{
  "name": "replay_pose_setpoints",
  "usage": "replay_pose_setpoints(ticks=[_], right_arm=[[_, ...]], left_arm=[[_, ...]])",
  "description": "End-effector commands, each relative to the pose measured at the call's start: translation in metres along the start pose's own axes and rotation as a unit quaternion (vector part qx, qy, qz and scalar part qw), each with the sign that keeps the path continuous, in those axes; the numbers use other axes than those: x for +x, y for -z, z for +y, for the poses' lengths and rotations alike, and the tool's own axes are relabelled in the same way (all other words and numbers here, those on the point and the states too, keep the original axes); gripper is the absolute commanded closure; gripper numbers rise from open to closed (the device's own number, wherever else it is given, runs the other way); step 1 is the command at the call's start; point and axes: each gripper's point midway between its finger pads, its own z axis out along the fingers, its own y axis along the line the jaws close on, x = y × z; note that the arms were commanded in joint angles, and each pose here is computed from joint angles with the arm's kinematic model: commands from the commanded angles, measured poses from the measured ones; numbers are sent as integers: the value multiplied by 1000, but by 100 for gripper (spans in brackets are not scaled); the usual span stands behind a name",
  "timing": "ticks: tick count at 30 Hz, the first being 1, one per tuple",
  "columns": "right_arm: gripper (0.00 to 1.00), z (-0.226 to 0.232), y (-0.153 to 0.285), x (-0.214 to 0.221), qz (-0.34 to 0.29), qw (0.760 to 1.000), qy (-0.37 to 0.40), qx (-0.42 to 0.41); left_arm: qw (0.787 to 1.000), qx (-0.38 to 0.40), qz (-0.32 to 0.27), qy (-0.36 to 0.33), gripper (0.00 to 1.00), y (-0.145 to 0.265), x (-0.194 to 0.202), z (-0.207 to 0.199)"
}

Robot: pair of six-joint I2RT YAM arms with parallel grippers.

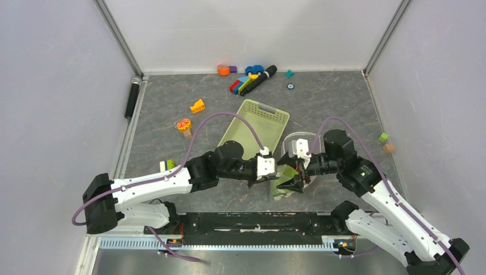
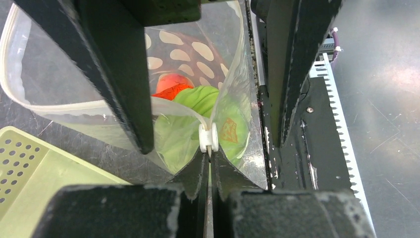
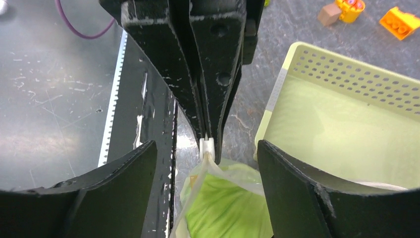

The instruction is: Place the food in the zip-top bag and seal the zipper

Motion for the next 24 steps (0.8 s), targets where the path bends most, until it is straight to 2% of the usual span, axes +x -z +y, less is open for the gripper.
replay_pose_setpoints(ticks=[1, 5, 7, 10, 14, 16, 18, 19, 20, 22, 23, 24], right_arm=[[24, -6, 1, 11, 39, 999, 15, 23], [46, -20, 5, 28, 90, 994, -5, 66], [51, -22, 6, 30, 99, 992, -9, 76], [55, -21, 10, 27, 101, 992, -2, 81], [72, -22, 16, 22, 101, 990, 2, 94], [78, -22, 17, 20, 99, 990, 3, 96], [91, -25, 17, 17, 97, 990, 0, 104], [98, -27, 17, 16, 96, 989, -5, 110], [100, -30, 17, 16, 98, 988, -10, 116], [100, -31, 16, 16, 97, 988, -15, 120], [100, -32, 16, 16, 95, 988, -16, 121], [100, -32, 16, 15, 94, 988, -19, 121]], left_arm=[[998, -27, -31, -39, 98, 7, -27, 13], [998, -34, -26, -46, 98, 12, -24, 14], [998, -39, -21, -47, 98, 14, -21, 15], [998, -49, -7, -48, 98, 16, -15, 18], [998, -41, 14, -48, 98, 17, -5, 15], [998, -30, 14, -51, 98, 17, -4, 11], [999, -22, 10, -49, 95, 16, -6, 8], [999, -24, 4, -43, 83, 15, -8, 9], [999, -27, 0, -37, 68, 15, -9, 9], [999, -39, -9, -22, 38, 14, -10, 11], [999, -50, -16, -8, 31, 14, -9, 13], [998, -62, -24, 1, 16, 14, -9, 16]])
